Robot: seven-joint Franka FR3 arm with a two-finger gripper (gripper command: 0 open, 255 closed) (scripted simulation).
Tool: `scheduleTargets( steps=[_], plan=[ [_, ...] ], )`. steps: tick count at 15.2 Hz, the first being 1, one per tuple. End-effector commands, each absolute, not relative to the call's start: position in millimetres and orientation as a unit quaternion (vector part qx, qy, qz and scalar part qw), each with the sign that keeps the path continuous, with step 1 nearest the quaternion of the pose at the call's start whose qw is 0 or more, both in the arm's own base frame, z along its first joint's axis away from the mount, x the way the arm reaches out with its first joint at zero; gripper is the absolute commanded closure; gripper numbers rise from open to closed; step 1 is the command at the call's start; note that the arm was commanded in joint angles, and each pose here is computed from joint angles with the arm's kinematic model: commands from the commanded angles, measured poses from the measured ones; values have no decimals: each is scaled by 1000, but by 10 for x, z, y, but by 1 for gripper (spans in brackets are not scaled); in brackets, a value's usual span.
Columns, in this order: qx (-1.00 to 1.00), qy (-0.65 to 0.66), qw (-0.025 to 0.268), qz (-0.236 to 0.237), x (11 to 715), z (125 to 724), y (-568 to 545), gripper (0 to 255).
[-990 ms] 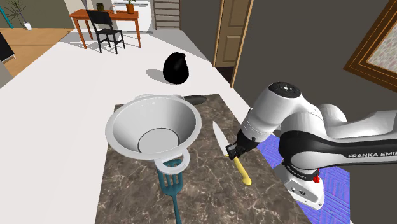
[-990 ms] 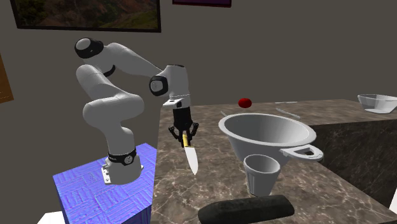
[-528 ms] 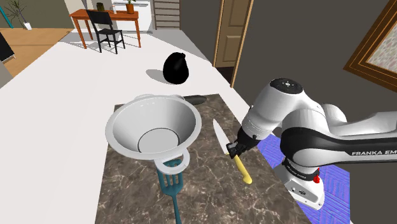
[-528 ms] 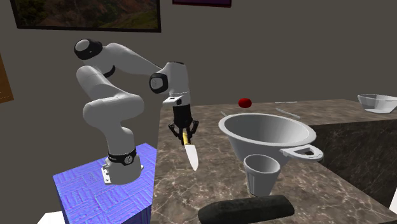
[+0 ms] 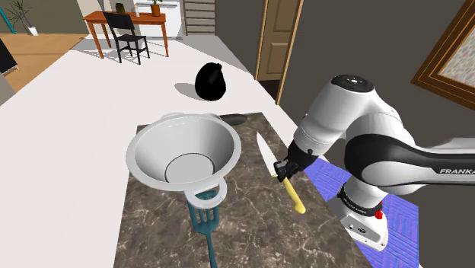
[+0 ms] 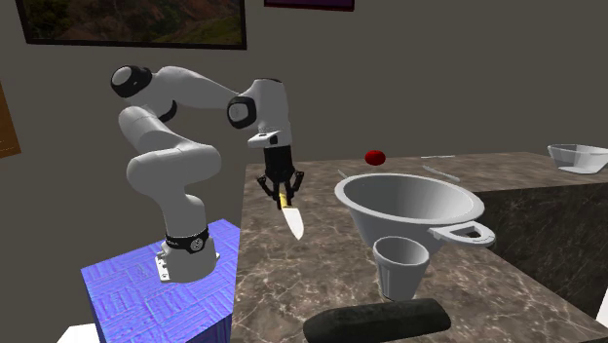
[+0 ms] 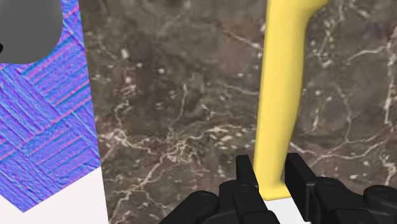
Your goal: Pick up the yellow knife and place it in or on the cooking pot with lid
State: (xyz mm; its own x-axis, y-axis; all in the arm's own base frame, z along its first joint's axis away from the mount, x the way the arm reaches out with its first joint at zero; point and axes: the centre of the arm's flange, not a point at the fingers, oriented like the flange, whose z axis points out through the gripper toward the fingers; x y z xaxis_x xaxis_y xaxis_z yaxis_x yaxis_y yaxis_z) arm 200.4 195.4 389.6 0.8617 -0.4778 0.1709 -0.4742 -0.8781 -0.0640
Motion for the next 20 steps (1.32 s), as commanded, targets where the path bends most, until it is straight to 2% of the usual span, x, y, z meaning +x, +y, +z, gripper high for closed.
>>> scheduleTargets(
  steps=[1, 20],
  plan=[
    [-965, 247, 10, -91, 2008, 4007, 1954, 255],
    [-965, 247, 10, -91, 2008, 5010, 1954, 255]
  ],
)
